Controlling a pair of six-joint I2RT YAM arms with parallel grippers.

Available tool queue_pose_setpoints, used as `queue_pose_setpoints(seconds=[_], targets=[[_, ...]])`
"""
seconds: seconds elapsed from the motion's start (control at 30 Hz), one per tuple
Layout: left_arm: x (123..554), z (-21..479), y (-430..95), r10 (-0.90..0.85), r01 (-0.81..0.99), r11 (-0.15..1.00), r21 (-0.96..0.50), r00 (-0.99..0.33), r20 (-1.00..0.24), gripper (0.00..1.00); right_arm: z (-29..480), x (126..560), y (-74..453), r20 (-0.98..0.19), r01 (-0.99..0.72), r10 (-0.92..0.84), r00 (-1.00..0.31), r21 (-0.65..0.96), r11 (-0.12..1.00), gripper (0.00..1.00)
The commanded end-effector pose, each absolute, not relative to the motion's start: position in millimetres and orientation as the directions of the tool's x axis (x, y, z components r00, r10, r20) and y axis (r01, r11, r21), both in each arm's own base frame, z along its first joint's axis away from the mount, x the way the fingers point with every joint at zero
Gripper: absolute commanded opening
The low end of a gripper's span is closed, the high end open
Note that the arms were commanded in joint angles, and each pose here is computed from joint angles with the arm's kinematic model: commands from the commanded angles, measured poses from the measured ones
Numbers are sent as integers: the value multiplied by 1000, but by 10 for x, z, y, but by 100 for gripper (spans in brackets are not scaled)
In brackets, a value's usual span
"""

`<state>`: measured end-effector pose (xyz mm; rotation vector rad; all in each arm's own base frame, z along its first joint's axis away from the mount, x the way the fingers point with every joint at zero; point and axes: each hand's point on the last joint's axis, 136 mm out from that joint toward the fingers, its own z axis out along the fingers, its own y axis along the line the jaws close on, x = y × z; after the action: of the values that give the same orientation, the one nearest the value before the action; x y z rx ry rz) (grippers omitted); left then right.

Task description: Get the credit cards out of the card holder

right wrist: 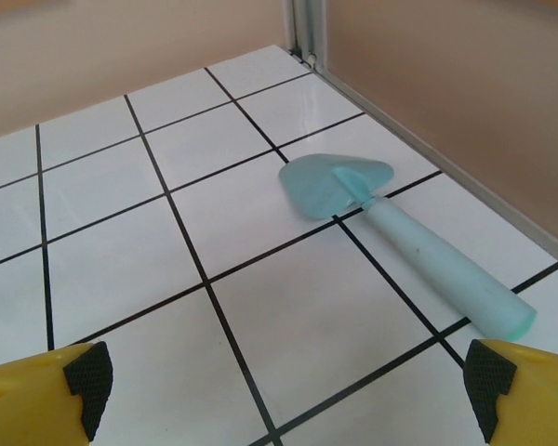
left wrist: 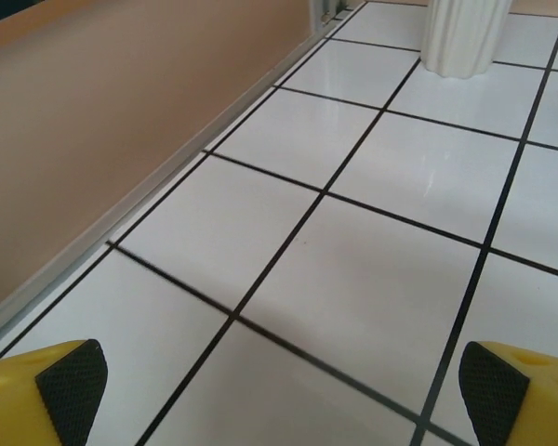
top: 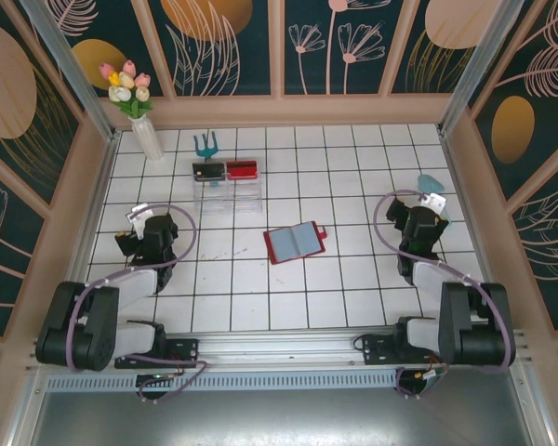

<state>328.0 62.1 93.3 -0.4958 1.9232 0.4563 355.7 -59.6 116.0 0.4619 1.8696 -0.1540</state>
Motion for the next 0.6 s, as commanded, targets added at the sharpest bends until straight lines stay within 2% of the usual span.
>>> queue_pose_setpoints(seconds=[0.0, 0.1, 0.2, 0.27, 0.37, 0.4, 0.57], targets=[[3607, 1450, 498, -59, -442, 897, 15, -153, -986, 99, 1415, 3763, -569, -966, 319, 222, -133, 171, 932, 99], [3709, 1518, 451, -64, -385, 923, -21, -99, -993, 99, 1285, 3891, -490, -960, 262, 210, -183, 158, 952, 99], [3726, 1459, 434, -99, -336, 939, -77, -49, -994, 99, 1248, 3848, -361, -970, 187, 176, -170, 144, 972, 99], [3782, 1416, 356, -87, -283, 957, -59, -89, -992, 99, 1241, 3788, -265, -976, 128, 157, -149, 139, 982, 99], [3732, 1373, 224, -67, -182, 982, -53, -69, -995, 99, 1270, 3692, -209, -986, 90, 141, -90, 133, 987, 99], [3743, 1386, 212, -69, -172, 983, -57, -61, -996, 99, 1213, 3724, -196, -982, 85, 140, -127, 130, 988, 99], [3740, 1374, 214, -70, -164, 985, -57, -71, -995, 99, 1216, 3758, -139, -984, 64, 120, -132, 112, 992, 99]])
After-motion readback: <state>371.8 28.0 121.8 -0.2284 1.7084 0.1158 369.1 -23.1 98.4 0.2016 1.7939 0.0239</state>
